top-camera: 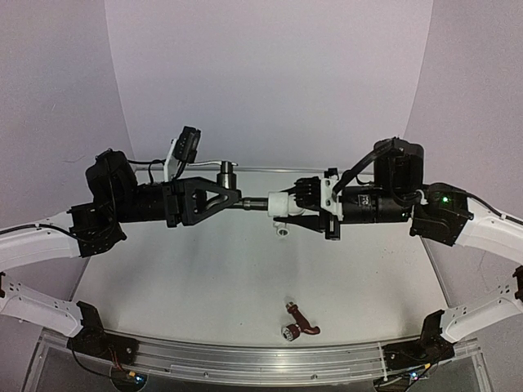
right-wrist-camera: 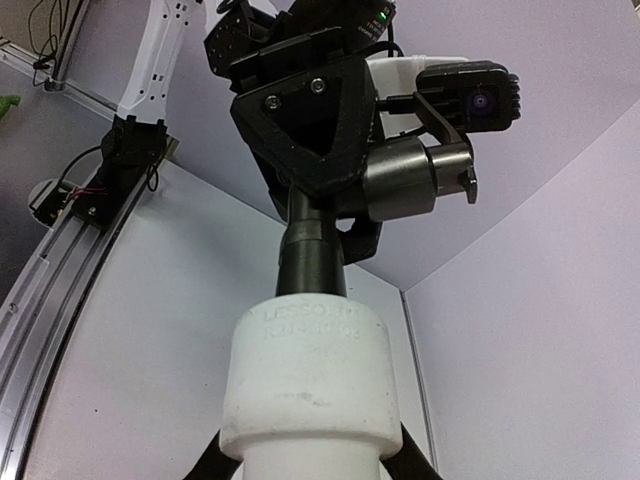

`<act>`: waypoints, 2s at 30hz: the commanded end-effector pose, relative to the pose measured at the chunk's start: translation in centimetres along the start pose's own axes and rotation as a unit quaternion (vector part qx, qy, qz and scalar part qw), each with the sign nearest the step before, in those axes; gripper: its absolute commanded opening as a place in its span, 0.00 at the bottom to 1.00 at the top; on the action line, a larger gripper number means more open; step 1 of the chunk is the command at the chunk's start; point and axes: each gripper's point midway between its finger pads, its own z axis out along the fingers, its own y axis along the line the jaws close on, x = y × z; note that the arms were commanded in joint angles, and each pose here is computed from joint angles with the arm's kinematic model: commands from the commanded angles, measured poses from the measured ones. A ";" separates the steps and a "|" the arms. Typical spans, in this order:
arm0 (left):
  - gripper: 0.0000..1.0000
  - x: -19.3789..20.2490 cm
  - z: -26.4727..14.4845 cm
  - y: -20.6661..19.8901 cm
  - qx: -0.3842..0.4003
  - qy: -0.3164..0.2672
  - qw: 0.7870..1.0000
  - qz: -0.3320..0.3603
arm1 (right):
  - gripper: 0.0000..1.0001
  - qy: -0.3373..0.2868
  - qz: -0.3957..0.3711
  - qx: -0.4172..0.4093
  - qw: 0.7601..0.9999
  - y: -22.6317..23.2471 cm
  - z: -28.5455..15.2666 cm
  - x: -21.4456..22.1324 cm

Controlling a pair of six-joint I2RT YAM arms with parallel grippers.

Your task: Install the water faucets

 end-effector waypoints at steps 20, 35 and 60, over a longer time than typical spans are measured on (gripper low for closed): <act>0.36 -0.6 -0.1 -1.9 0.029 0.015 0.998 0.054 | 0.00 -0.059 -0.041 -0.006 0.997 -0.4 -0.9 -3.5; 0.00 -0.2 -0.5 -2.3 0.029 0.027 0.997 0.069 | 0.00 -0.036 -0.017 -0.007 0.999 -0.1 -0.7 -2.3; 0.00 -2.4 -3.5 -1.2 -0.092 -0.044 0.978 0.183 | 0.25 -0.022 0.447 -0.195 0.873 2.6 1.1 -3.0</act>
